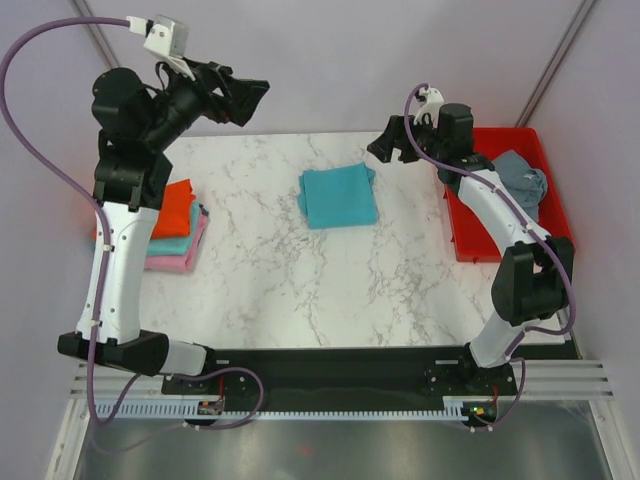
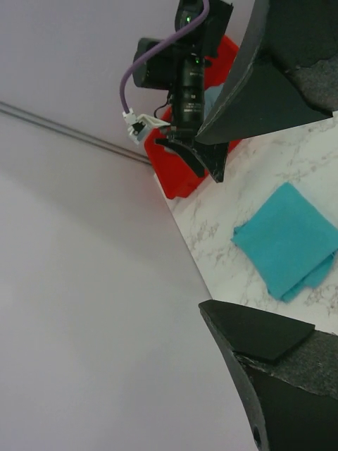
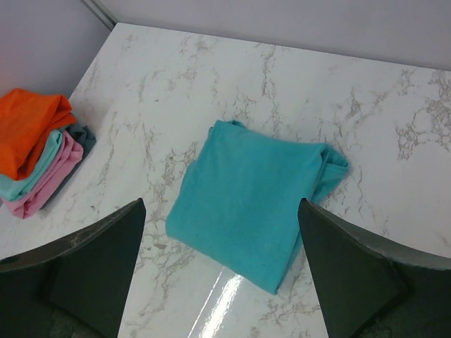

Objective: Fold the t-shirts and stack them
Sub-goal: Fold the tshirt

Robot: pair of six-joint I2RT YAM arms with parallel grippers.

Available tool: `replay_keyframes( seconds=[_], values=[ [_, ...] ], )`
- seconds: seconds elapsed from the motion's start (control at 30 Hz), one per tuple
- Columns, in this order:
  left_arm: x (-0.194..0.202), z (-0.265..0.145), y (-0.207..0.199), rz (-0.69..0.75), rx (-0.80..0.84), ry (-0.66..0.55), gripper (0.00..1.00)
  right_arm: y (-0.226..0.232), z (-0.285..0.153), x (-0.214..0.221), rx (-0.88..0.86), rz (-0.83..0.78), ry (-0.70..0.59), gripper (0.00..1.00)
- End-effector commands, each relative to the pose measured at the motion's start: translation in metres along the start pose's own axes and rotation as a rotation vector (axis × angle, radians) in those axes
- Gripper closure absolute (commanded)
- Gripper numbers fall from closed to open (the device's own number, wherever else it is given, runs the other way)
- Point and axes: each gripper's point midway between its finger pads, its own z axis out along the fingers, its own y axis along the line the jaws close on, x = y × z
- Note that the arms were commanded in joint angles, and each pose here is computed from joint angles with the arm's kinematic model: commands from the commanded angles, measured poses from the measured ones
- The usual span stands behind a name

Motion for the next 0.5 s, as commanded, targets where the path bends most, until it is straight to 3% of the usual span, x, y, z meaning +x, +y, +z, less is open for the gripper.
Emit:
replay_keyframes(
  seconds=[0.0, 0.07, 0.13, 0.23, 0.37, 0.47],
  values=[
    [-0.016, -0.018, -0.040, -0.151, 0.222, 0.015, 0.01, 0.012, 0.000, -0.013, -0.054, -0.008, -0.049, 0.02],
    [-0.010, -0.018, -0.027, -0.033, 0.148, 0.002, 0.05, 0.011, -0.001, -0.018, -0.045, -0.021, -0.058, 0.02],
    [-0.013, -0.021, 0.020, 0.114, -0.122, -0.038, 0.05, 0.011, -0.002, -0.022, -0.037, -0.032, -0.066, 0.02],
    [-0.018, -0.033, 0.055, 0.254, -0.346, -0.061, 0.07, 0.016, -0.005, -0.028, -0.056, -0.078, -0.066, 0.02],
    [-0.023, -0.038, 0.052, 0.276, -0.338, -0.081, 0.06, 0.013, -0.005, -0.026, -0.043, -0.085, -0.060, 0.02],
    [-0.023, -0.035, 0.025, 0.237, -0.196, -0.083, 0.03, 0.019, -0.004, -0.030, -0.071, -0.059, -0.067, 0.02]
  ],
)
